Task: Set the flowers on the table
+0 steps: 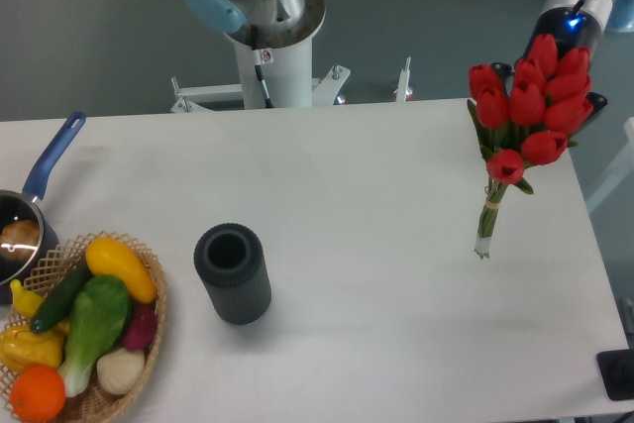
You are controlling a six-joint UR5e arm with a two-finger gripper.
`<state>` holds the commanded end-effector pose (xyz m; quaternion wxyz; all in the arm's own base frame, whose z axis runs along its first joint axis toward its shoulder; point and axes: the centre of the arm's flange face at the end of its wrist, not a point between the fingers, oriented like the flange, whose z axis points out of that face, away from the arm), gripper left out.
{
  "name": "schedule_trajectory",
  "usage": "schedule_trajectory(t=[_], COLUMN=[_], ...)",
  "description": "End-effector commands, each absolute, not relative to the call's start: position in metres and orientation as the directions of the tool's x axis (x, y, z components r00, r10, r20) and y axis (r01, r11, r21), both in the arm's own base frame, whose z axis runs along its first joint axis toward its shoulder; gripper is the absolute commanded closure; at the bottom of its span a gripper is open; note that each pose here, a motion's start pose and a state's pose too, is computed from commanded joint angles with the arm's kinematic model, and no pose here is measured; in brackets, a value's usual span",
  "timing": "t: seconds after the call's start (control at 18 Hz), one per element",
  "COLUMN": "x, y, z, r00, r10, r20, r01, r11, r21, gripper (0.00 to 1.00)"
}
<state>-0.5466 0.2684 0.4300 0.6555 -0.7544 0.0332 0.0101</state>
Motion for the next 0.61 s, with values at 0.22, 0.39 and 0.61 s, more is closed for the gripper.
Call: schedule_trajectory(t=[0.22, 0.39, 0.61], x=[-0.5447, -0.5423, -0.5417], y=[0.2683, 0.2681, 0.2697], z=[0.4279, 0.4281, 0.4296], r00=[0.998, 0.998, 0.998], r10=[-0.036, -0.035, -0.037], r20=[-0.047, -0.044, -0.05], r01=[-0.051, -0.048, -0.055], r11=[-0.141, -0.144, -0.151], r21=[-0.989, -0.988, -0.987], gripper=[0.72, 0.72, 0.72])
